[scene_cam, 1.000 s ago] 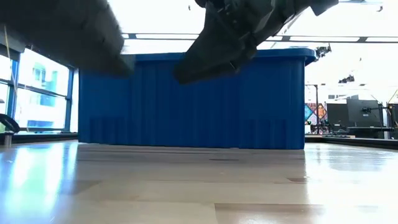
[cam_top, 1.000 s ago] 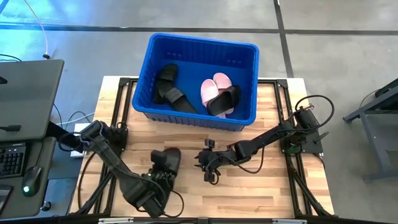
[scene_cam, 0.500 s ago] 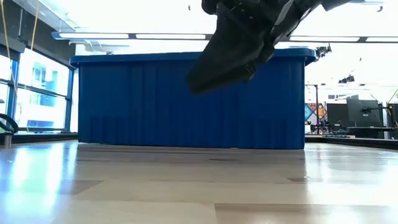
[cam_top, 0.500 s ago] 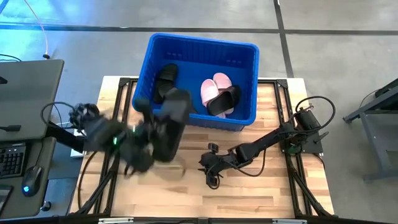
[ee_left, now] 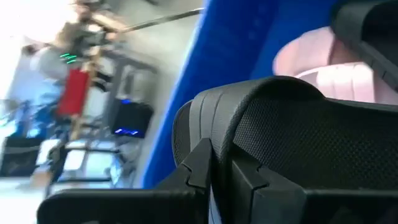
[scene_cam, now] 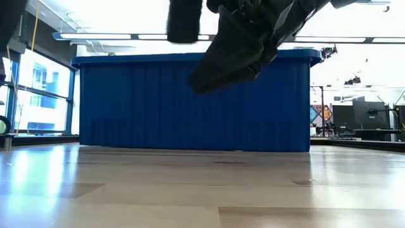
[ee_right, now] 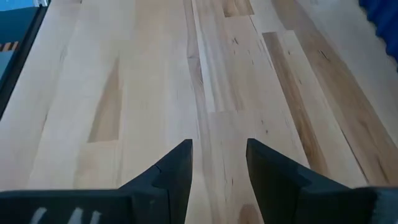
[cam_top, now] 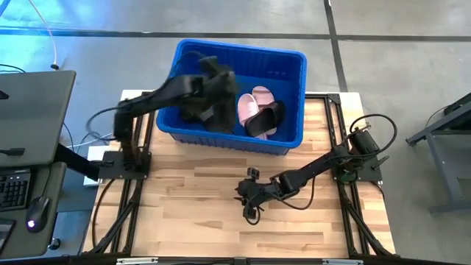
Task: Pick and place slides into bin
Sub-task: Put the black slipper into the blue basket
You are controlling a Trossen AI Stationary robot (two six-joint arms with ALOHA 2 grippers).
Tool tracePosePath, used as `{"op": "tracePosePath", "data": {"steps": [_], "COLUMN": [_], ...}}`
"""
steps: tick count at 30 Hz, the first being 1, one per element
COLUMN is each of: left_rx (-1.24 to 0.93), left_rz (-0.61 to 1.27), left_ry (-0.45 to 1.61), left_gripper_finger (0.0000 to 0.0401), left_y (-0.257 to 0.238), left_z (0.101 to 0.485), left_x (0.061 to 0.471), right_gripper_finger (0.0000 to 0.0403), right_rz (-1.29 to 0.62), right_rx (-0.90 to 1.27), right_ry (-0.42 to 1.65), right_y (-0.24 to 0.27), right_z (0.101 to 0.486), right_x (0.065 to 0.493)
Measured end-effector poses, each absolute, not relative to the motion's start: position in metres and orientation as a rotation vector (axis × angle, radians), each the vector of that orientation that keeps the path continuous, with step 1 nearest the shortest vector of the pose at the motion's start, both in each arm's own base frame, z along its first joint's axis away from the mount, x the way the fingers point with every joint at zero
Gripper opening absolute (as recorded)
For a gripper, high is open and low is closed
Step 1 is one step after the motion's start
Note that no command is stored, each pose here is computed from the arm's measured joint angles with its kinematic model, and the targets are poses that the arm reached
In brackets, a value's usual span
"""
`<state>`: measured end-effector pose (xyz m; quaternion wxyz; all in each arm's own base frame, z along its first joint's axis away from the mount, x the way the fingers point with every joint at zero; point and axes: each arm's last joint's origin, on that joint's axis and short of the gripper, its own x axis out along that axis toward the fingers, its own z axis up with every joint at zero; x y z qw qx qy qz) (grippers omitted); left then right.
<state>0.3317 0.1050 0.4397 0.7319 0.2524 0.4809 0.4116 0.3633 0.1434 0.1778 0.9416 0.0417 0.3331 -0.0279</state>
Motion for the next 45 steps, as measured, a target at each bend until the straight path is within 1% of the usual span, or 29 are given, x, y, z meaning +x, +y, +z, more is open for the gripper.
{"op": "tracePosePath", "data": {"steps": [4,6,8,11,15,20,24,27,35,38,45], "left_rx": [0.534,0.517,0.497,0.461,0.402,0.312,0.22,0.227,0.253,0.271,0.304], "left_rz": [0.776,0.761,0.76,0.752,0.698,0.638,0.55,0.532,0.396,0.323,0.313], "left_ry": [1.057,1.07,1.134,1.232,1.366,1.415,1.382,1.382,1.502,1.529,1.533], "left_gripper_finger": [0.0006,0.0007,0.0014,0.0024,0.002,0.0019,0.0048,0.0079,0.0159,0.0183,0.0227], "left_y": [0.157,0.177,0.197,0.222,0.248,0.267,0.276,0.274,0.263,0.254,0.237], "left_z": [0.407,0.385,0.361,0.329,0.288,0.263,0.258,0.258,0.26,0.27,0.313], "left_x": [0.369,0.385,0.393,0.398,0.398,0.395,0.39,0.392,0.385,0.381,0.364], "right_gripper_finger": [0.0142,0.0142,0.0142,0.0142,0.0142,0.0142,0.0142,0.0142,0.0142,0.0142,0.0142], "right_rz": [-0.058,-0.06,-0.058,-0.052,-0.046,-0.051,-0.068,-0.075,-0.081,-0.075,-0.026], "right_rx": [0.081,0.076,0.071,0.067,0.06,0.076,0.107,0.123,0.116,0.103,0.114], "right_ry": [0.689,0.699,0.707,0.713,0.723,0.734,0.746,0.754,0.822,0.84,0.863], "right_y": [0.143,0.143,0.145,0.147,0.15,0.152,0.155,0.157,0.164,0.167,0.172], "right_z": [0.177,0.176,0.176,0.175,0.174,0.174,0.173,0.172,0.167,0.166,0.165], "right_x": [0.363,0.362,0.361,0.359,0.357,0.355,0.353,0.351,0.342,0.339,0.336]}}
